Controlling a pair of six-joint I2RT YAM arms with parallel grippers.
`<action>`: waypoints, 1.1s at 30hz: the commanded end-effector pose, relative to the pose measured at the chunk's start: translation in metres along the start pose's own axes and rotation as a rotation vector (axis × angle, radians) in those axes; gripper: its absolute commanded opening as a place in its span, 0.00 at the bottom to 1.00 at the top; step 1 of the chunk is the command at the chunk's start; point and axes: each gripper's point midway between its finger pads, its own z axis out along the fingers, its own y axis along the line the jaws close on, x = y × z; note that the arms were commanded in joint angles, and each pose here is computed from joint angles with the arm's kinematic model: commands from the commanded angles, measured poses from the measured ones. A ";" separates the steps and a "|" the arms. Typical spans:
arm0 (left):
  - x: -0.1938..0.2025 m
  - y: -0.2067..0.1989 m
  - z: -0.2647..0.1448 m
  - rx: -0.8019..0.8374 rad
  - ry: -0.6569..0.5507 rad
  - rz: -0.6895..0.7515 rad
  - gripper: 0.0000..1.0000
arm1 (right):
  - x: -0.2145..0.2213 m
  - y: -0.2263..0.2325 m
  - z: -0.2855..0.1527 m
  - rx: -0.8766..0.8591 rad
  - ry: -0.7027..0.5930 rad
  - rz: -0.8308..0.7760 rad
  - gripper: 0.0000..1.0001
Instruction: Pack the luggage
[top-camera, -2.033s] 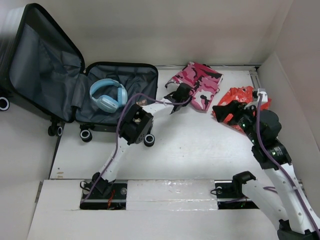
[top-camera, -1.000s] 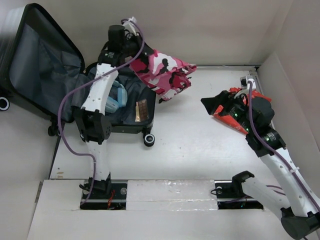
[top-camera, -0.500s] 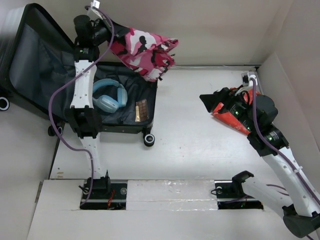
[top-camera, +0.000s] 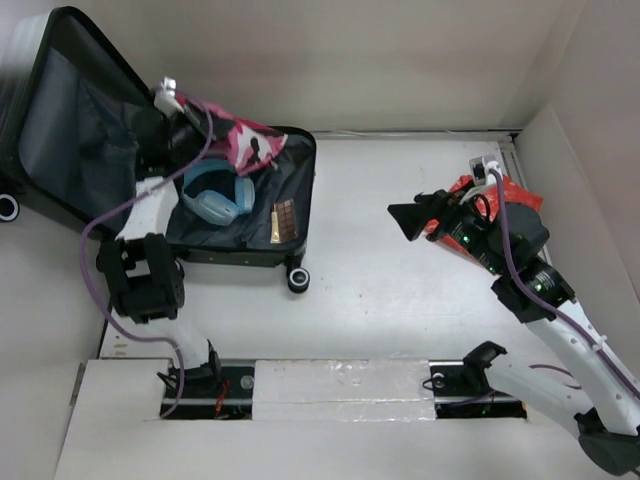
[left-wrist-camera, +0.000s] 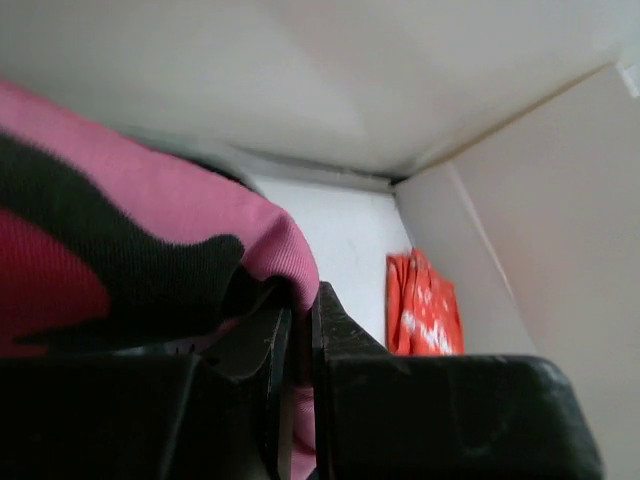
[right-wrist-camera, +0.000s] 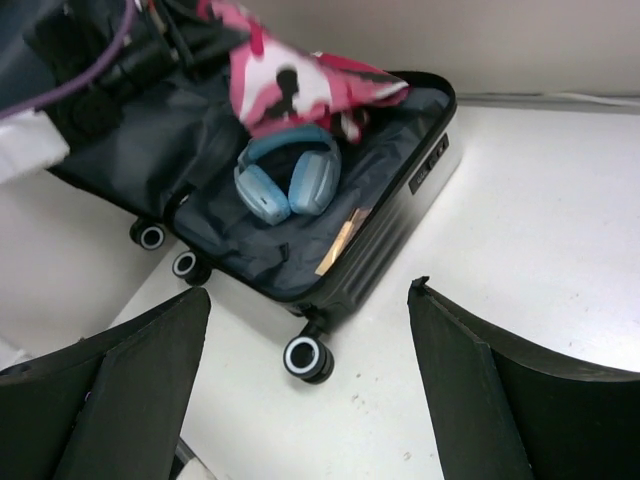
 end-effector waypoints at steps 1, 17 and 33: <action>-0.004 -0.060 -0.040 0.174 -0.163 0.189 0.00 | 0.000 0.005 0.000 -0.021 -0.029 -0.014 0.86; 0.129 0.056 -0.151 -0.548 -0.204 -0.142 0.27 | 0.060 -0.023 0.002 0.063 0.099 -0.010 0.88; 0.077 -0.061 -0.172 -0.249 -0.313 -0.001 0.58 | 0.015 -0.055 -0.002 0.317 -0.022 0.017 0.90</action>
